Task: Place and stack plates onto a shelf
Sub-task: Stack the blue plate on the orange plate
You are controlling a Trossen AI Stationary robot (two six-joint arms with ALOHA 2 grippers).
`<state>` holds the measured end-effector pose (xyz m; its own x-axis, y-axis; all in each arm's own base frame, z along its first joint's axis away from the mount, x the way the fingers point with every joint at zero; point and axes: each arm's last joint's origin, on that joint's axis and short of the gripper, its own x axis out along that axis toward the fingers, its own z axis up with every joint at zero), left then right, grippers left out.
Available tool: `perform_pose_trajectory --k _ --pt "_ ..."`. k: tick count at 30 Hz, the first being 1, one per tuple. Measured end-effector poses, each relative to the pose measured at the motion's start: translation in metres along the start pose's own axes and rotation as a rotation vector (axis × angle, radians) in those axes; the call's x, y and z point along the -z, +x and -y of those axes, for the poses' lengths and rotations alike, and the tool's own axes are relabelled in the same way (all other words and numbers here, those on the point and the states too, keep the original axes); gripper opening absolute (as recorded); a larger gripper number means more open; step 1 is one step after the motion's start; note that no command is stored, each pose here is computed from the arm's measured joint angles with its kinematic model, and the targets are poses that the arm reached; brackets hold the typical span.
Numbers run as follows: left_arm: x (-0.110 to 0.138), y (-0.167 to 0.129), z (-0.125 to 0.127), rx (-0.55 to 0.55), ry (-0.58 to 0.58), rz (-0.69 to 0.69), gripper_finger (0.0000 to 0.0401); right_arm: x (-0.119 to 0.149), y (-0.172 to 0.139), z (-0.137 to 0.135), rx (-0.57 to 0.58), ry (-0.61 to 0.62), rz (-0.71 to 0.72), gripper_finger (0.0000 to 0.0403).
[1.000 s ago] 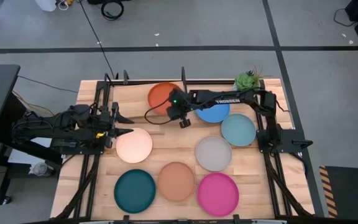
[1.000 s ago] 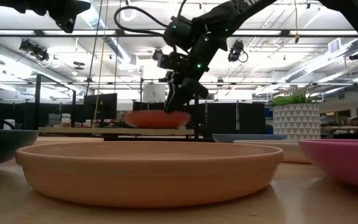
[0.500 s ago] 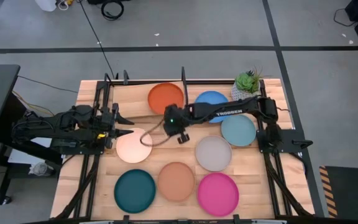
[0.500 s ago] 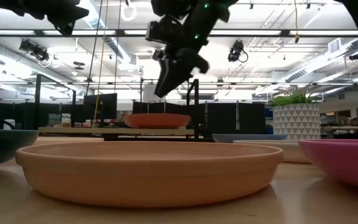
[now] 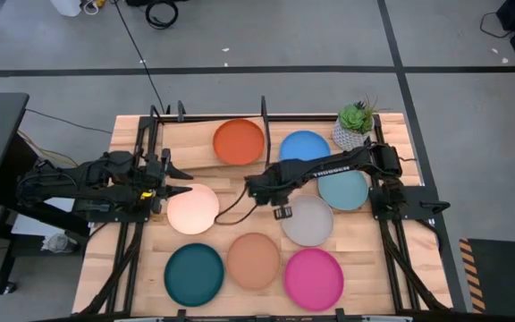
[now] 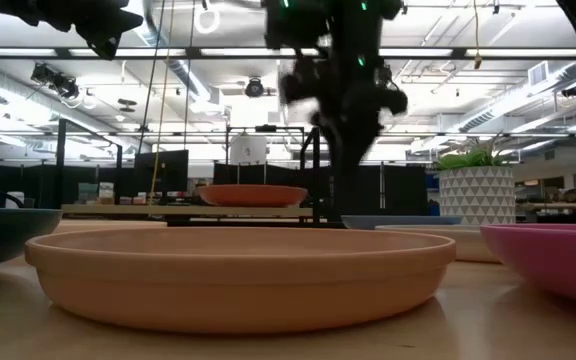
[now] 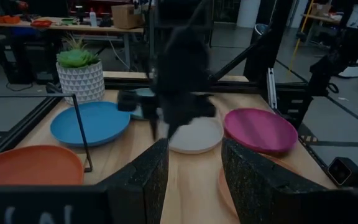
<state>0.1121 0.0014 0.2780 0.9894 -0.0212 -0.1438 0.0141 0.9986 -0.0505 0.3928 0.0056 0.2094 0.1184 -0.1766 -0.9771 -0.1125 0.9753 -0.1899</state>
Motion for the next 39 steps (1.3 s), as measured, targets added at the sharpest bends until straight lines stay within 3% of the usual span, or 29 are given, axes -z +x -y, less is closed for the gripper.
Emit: perform_pose_trajectory --k 4,9,20,30,39 --pt "0.000 0.000 0.000 0.000 -0.020 -0.002 0.0156 0.018 0.015 0.008 0.119 0.106 -0.137 0.0128" --pt "0.002 0.000 0.000 -0.001 -0.024 -0.022 0.0156 0.037 0.032 0.007 0.246 0.148 -0.241 0.0128" --pt "0.003 0.000 0.000 -0.001 -0.024 -0.027 0.0156 0.068 0.061 0.020 0.275 0.202 -0.367 0.0128" --pt "0.005 0.000 0.000 -0.003 -0.025 -0.052 0.0156 0.095 0.047 0.033 0.241 0.276 -0.193 0.0128" --pt "0.005 0.000 0.000 -0.003 -0.025 -0.051 0.0156 0.120 0.058 0.034 0.228 0.250 -0.105 0.0125"
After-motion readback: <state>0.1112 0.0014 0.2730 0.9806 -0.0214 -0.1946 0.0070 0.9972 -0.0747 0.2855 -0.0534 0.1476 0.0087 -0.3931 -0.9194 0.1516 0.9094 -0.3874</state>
